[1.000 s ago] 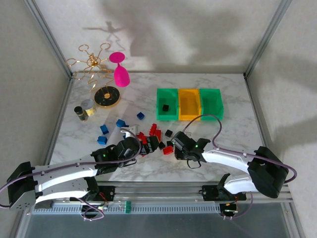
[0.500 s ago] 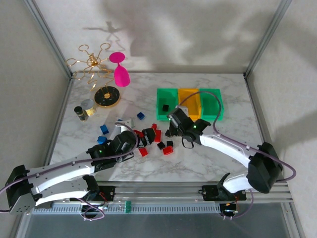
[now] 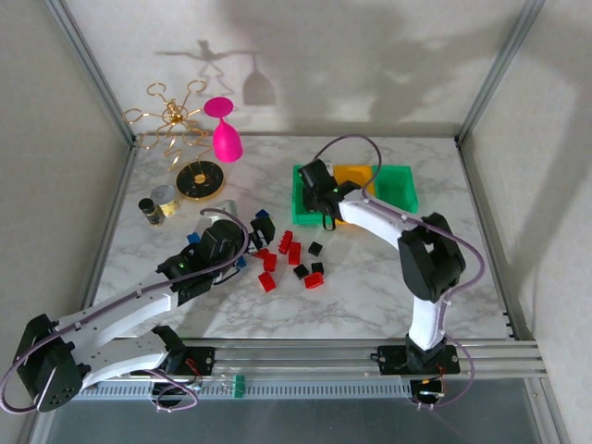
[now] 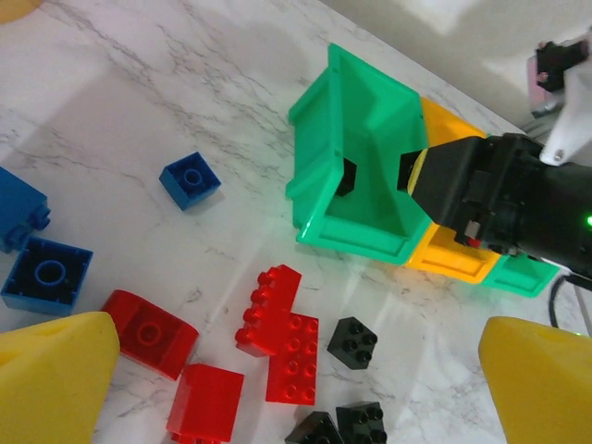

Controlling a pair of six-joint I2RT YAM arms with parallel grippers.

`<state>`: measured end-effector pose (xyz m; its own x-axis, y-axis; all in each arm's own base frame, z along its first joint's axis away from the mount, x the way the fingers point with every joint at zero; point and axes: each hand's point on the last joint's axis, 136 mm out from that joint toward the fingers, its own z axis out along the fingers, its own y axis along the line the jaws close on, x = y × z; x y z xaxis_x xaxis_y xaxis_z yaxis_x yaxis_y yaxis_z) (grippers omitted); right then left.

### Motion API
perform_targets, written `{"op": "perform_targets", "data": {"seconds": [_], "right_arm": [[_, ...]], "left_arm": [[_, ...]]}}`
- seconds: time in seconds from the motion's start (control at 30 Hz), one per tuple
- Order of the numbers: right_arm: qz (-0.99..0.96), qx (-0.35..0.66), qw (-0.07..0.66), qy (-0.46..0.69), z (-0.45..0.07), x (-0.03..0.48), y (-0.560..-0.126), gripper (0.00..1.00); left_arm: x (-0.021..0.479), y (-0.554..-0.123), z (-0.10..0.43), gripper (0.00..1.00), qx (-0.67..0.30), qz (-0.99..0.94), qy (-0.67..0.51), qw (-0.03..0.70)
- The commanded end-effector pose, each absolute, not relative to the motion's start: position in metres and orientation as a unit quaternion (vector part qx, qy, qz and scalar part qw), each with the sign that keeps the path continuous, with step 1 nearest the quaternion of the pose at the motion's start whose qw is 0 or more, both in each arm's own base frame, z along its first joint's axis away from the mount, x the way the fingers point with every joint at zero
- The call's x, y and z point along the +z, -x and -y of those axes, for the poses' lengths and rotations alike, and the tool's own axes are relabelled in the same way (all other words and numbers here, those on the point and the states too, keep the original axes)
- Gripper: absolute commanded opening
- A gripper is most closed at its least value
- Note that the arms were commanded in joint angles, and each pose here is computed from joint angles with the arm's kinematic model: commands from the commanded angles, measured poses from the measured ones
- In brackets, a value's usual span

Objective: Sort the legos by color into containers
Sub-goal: Place the lego in the container.

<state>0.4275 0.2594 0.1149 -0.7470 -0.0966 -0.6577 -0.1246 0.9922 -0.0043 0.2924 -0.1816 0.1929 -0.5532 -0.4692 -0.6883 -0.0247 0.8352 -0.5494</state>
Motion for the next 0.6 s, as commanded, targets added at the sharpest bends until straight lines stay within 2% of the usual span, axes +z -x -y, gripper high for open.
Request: {"op": "perform_targets", "data": {"seconds": [0.0,0.1,0.17,0.3,0.57], "right_arm": [[-0.93,-0.012,0.359,0.072,-0.258,0.109,-0.448,0.21],[-0.931,-0.031,0.357,0.069,-0.258,0.102,-0.457,0.25],[-0.93,-0.031,0.36,0.069,-0.26,0.102,-0.459,0.32],[-0.928,-0.016,0.366,0.069,-0.264,0.111,-0.459,0.39],[-0.915,0.051,0.392,0.082,-0.28,0.161,-0.443,0.44]], "left_arm": [[0.202,-0.299,0.185,1.0,-0.258,-0.843,0.134,0.453],[0.199,-0.301,0.182,1.0,-0.257,-0.844,0.138,0.45],[0.198,-0.301,0.181,1.0,-0.256,-0.846,0.138,0.447],[0.199,-0.299,0.179,1.0,-0.256,-0.846,0.137,0.446],[0.208,-0.293,0.176,1.0,-0.273,-0.839,0.141,0.45]]}}
